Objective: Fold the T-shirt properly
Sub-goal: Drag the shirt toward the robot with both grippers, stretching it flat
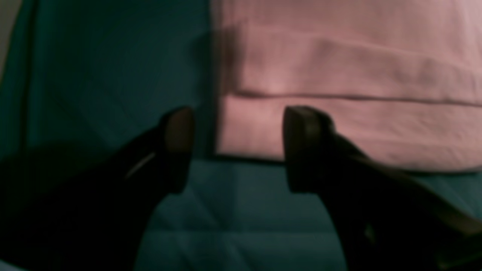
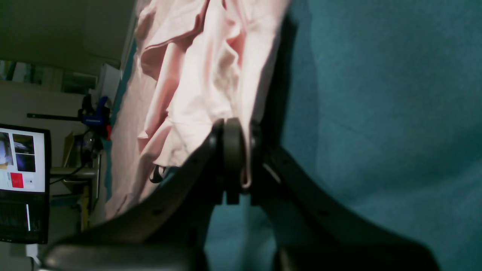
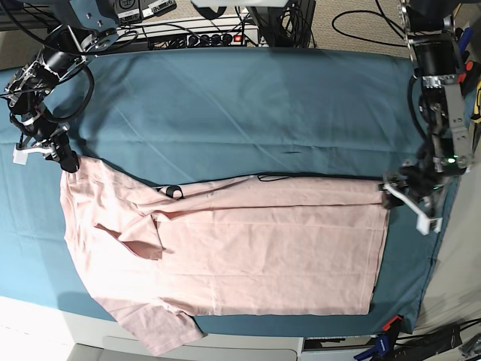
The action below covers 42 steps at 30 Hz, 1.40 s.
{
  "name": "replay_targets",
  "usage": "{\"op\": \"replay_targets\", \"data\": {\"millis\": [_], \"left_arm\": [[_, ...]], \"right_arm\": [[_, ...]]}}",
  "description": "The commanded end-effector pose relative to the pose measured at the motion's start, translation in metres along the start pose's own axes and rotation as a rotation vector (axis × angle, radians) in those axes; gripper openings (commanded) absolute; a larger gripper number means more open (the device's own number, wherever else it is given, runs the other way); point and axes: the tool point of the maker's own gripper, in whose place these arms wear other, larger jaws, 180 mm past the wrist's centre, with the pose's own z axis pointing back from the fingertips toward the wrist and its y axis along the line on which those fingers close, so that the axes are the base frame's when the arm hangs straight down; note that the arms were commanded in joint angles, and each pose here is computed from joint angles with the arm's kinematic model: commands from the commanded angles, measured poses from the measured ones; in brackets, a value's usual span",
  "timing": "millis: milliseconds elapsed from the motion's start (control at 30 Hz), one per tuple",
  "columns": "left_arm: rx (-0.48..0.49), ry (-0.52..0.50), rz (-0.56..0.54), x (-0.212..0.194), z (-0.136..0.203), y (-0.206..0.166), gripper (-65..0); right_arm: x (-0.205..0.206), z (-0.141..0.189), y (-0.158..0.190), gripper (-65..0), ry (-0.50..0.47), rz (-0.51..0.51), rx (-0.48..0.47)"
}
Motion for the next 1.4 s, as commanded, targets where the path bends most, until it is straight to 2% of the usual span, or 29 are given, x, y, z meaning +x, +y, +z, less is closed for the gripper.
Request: {"op": "replay_targets", "data": {"millis": [0,167,367,600,667,700,833,1000,1200,1367], "left_arm": [[-0.015,-0.048,0.036,0.019,0.003,0.005,-27.3],[-0.103,-0.017,0.202,0.009,-0.005,0.014,-27.3],[-0.194,0.045,0.261,-0.014,-0.017,-0.002,-27.3],[-0.264,0.041,0.280,-0.018,-0.022,-0.023,-27.6],[-0.266,0.040,0.281,-0.018,-0.022,-0.023,-31.7],[-0.266,0.040,0.281,-0.018,-0.021,-0.023,-36.4],[-0.260,0.032,0.280,-0.016,-0.022,-0.022,-64.7],[-0.237,0.030,0.245,-0.014,-0.016,-0.007,-65.0],[-0.222,0.019,0.216,-0.006,-0.003,0.014,-65.0],[-0.240,0.043,0.221,-0.018,-0.002,0.013,-65.0]], "right_arm": [[0.005,0.000,0.006,-65.0,0.000,-0.002,0.021],[0.005,0.000,0.006,-65.0,0.000,-0.002,0.021],[0.005,0.000,0.006,-65.0,0.000,-0.002,0.021],[0.005,0.000,0.006,-65.0,0.000,-0.002,0.021],[0.005,0.000,0.006,-65.0,0.000,-0.002,0.021],[0.005,0.000,0.006,-65.0,0.000,-0.002,0.021],[0.004,0.000,0.006,-65.0,0.001,-0.001,0.021],[0.006,0.004,0.007,-65.0,0.020,0.043,0.025],[0.031,0.022,0.004,-65.0,0.003,0.081,0.010],[0.041,0.035,0.001,-65.0,0.013,0.105,-0.005]]}}
